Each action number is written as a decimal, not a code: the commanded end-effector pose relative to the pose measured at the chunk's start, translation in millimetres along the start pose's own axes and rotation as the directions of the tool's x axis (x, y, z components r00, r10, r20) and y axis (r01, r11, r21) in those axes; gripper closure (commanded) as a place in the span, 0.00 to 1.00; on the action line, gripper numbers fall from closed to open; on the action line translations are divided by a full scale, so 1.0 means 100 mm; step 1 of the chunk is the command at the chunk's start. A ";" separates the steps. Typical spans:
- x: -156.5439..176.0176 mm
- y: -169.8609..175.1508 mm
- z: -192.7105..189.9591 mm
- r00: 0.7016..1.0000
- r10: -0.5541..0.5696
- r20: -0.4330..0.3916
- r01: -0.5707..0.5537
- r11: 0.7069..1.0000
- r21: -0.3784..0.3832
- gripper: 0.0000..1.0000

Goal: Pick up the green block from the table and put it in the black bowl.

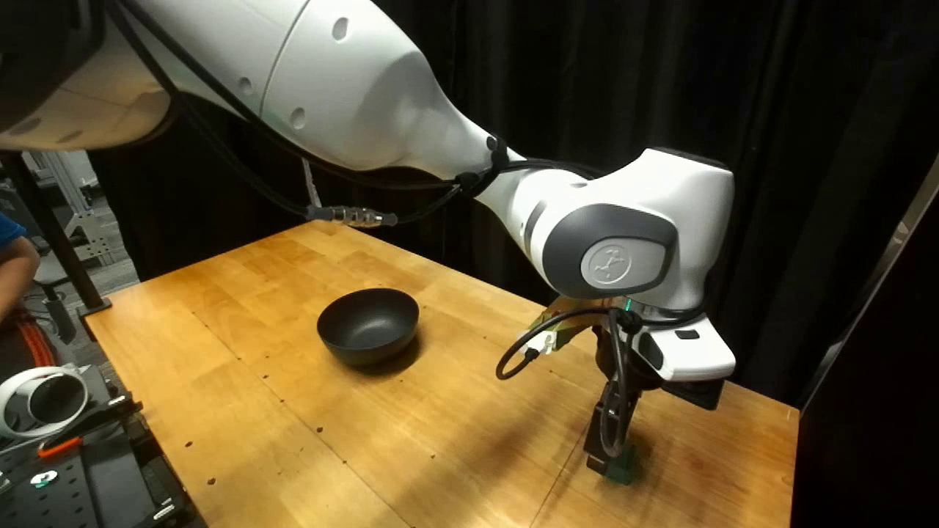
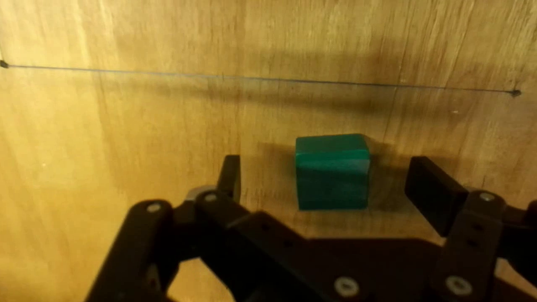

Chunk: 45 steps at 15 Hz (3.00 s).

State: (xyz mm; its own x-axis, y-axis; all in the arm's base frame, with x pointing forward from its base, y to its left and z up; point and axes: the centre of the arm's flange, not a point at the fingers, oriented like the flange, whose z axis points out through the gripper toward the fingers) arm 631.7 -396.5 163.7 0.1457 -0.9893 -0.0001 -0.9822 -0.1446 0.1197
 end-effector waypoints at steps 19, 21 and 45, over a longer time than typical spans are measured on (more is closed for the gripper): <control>-0.87 -0.46 -1.29 0.966 -0.164 0.202 0.111 0.962 0.251 0.79; -1.27 -0.44 -1.67 0.932 -0.233 0.277 0.156 0.949 0.274 0.79; -3.49 0.49 -1.13 0.788 -0.512 0.342 0.491 0.858 0.153 0.01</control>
State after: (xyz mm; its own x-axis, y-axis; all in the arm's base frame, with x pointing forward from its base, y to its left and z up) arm 564.2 -44.8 263.5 0.5816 -0.6745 -0.4547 -0.7760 -0.6277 -0.0615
